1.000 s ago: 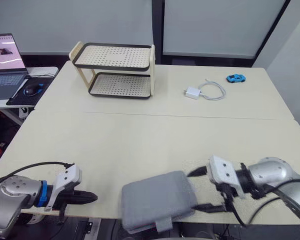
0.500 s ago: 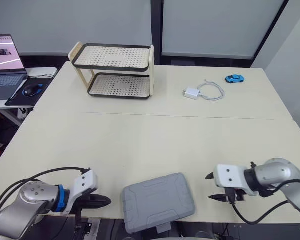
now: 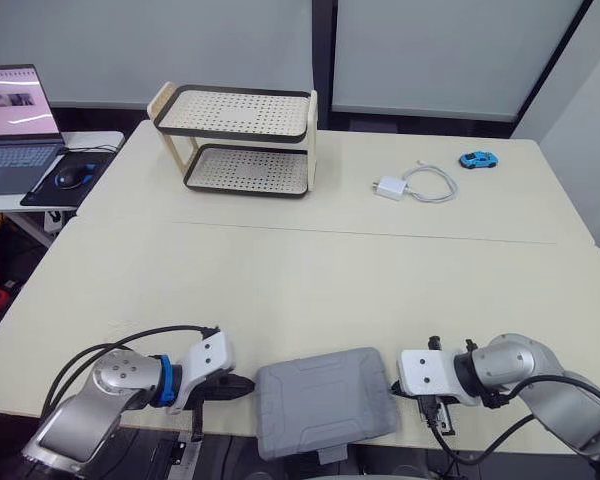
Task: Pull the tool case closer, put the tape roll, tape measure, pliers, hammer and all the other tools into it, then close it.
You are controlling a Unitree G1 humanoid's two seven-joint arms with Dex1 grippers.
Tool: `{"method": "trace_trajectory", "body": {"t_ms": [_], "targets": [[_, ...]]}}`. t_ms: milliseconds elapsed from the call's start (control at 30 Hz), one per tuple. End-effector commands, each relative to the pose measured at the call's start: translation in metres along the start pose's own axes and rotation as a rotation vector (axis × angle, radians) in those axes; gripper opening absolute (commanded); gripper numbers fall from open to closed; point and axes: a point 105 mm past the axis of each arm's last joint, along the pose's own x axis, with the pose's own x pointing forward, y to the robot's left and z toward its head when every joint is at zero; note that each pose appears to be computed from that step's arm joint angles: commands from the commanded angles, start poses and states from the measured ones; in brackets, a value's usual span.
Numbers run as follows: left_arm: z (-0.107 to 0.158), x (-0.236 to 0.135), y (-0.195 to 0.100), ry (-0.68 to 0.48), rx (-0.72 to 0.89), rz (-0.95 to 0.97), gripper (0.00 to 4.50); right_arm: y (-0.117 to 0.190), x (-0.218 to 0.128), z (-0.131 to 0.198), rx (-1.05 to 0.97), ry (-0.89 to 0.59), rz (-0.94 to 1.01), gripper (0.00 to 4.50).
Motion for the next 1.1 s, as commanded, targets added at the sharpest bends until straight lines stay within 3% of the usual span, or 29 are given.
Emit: {"method": "trace_trajectory", "body": {"t_ms": [33,867,1100], "targets": [[0.016,0.013,-0.005,-0.061,0.05,-0.036,0.0,0.006,0.001,0.013,-0.035,-0.041,0.011,0.02],[0.039,0.06,0.0,-0.131,0.146,-0.147,0.0,0.013,-0.019,0.006,0.115,-0.024,-0.032,0.02],[0.034,0.06,-0.004,-0.115,0.159,-0.164,0.0,0.014,-0.034,-0.019,0.146,0.091,-0.05,0.02]]}}
